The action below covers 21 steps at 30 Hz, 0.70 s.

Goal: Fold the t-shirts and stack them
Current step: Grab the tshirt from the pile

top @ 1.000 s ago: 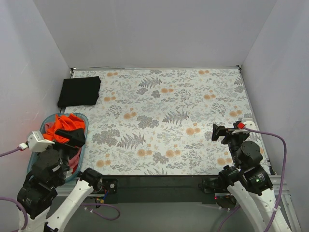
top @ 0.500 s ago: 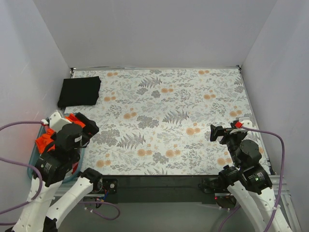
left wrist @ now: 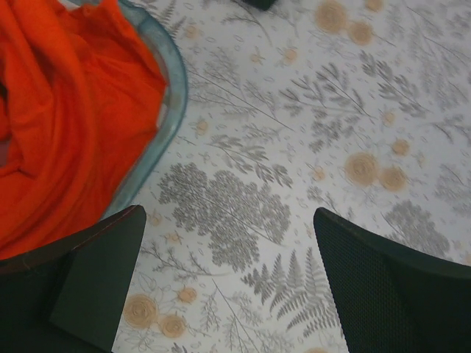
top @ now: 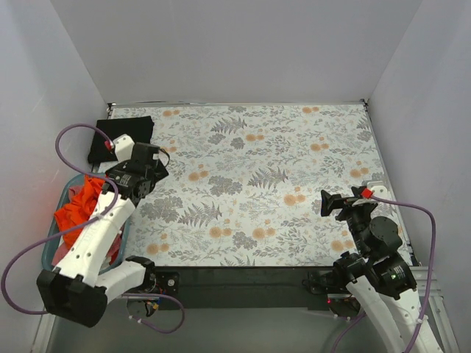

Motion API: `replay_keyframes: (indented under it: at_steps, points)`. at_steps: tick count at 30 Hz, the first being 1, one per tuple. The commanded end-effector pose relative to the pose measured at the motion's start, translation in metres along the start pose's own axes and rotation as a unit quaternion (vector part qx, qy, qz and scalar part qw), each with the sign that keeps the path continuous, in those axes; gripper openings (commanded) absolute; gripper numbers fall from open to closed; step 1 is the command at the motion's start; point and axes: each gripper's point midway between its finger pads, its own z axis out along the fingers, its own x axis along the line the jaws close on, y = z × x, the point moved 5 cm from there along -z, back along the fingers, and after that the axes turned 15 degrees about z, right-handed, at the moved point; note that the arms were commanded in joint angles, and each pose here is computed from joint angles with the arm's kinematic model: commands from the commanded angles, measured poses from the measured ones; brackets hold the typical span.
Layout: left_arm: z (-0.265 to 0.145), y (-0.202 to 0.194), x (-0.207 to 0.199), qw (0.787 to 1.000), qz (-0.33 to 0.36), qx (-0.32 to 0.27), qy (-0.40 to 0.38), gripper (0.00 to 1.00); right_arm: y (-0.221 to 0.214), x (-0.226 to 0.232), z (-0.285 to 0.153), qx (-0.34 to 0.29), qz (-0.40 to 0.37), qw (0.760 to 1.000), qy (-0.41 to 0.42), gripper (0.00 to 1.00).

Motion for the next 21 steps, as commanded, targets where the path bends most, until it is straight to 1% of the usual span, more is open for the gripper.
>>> replay_keyframes:
  at_steps: [1,2,4,5,6,7,8,10,11,16,19,20,21]
  points:
    - [0.032,0.023,0.023,0.999,-0.031,0.007,0.039,0.98,0.020,0.007,-0.004,-0.042,0.008,0.999,0.023,0.98]
    - [0.039,0.031,0.042,0.996,-0.054,0.004,0.073,0.98,0.020,0.008,-0.005,-0.045,0.009,0.999,0.025,0.98]
    - [0.039,0.037,0.054,0.991,-0.056,-0.013,0.119,0.98,0.020,0.009,-0.006,-0.045,0.009,0.998,0.032,0.98]
    - [0.040,0.041,0.063,0.985,-0.059,-0.029,0.157,0.98,0.020,0.009,-0.006,-0.045,0.009,0.998,0.033,0.98]
    - [0.042,0.042,0.071,0.982,-0.049,-0.038,0.176,0.98,0.021,0.010,-0.006,-0.047,0.009,0.998,0.035,0.98]
    - [0.046,0.042,0.076,0.980,-0.046,-0.043,0.189,0.98,0.020,0.009,-0.006,-0.047,0.009,0.998,0.034,0.98]
    - [0.053,0.044,0.085,0.977,-0.062,-0.044,0.201,0.98,0.021,0.010,-0.007,-0.048,0.009,0.998,0.035,0.98]
    - [0.065,0.039,0.087,0.974,-0.071,-0.029,0.214,0.98,0.021,0.010,-0.007,-0.048,0.009,0.998,0.038,0.98]
    - [0.071,0.042,0.101,0.966,-0.090,-0.034,0.241,0.98,0.021,0.011,-0.007,-0.049,0.009,0.998,0.040,0.98]
    - [0.099,0.029,0.125,0.950,-0.112,-0.019,0.291,0.97,0.021,0.014,-0.009,-0.048,0.008,0.997,0.055,0.99]
    - [0.117,0.017,0.131,0.945,-0.122,-0.001,0.304,0.94,0.018,0.013,-0.006,-0.039,0.005,0.998,0.050,0.98]
    - [0.121,0.015,0.133,0.943,-0.130,-0.001,0.307,0.88,0.019,0.014,-0.006,-0.039,0.004,0.998,0.051,0.98]
    - [0.127,0.011,0.133,0.943,-0.129,0.006,0.307,0.87,0.018,0.015,-0.006,-0.036,0.003,0.998,0.054,0.98]
